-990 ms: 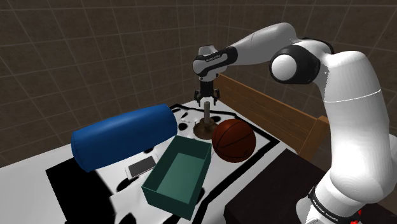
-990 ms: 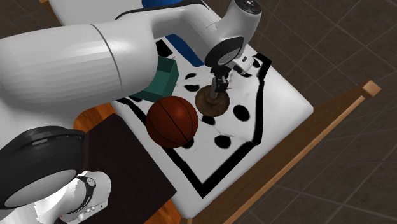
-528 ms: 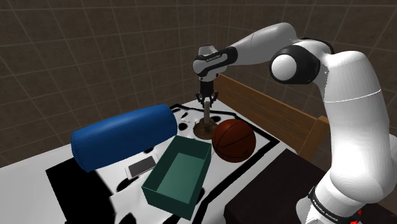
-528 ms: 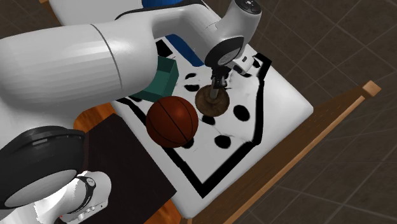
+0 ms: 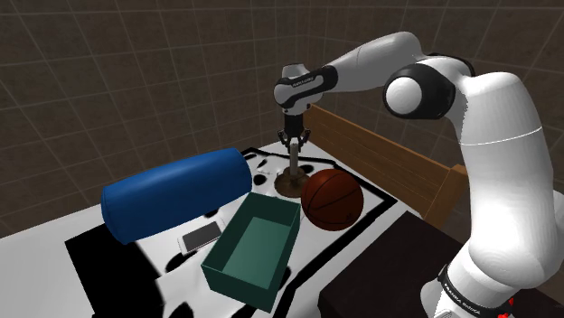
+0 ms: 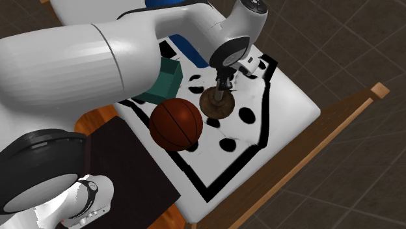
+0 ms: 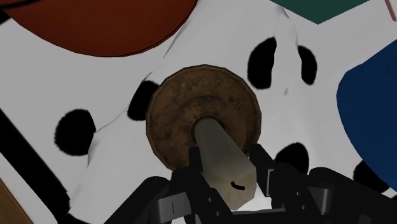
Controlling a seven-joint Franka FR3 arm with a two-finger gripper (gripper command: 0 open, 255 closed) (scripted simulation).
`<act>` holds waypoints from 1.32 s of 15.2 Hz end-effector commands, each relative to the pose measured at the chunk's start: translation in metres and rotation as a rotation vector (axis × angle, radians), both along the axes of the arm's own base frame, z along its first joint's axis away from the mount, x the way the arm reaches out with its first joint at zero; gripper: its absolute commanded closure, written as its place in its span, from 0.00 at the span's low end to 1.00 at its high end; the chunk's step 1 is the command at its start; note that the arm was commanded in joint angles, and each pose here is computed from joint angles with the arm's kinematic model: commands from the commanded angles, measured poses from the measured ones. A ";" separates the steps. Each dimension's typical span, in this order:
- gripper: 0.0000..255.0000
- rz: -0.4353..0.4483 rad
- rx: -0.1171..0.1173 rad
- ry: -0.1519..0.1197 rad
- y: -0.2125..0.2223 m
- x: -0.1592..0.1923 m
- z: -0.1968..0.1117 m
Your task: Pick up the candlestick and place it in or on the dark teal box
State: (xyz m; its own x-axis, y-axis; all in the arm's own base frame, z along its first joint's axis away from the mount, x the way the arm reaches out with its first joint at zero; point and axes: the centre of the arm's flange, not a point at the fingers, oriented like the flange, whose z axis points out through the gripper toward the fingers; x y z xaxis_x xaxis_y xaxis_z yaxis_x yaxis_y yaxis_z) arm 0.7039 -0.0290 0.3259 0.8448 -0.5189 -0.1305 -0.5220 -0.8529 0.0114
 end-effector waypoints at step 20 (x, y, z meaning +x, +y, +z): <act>1.00 0.000 0.000 -0.001 0.000 0.000 0.108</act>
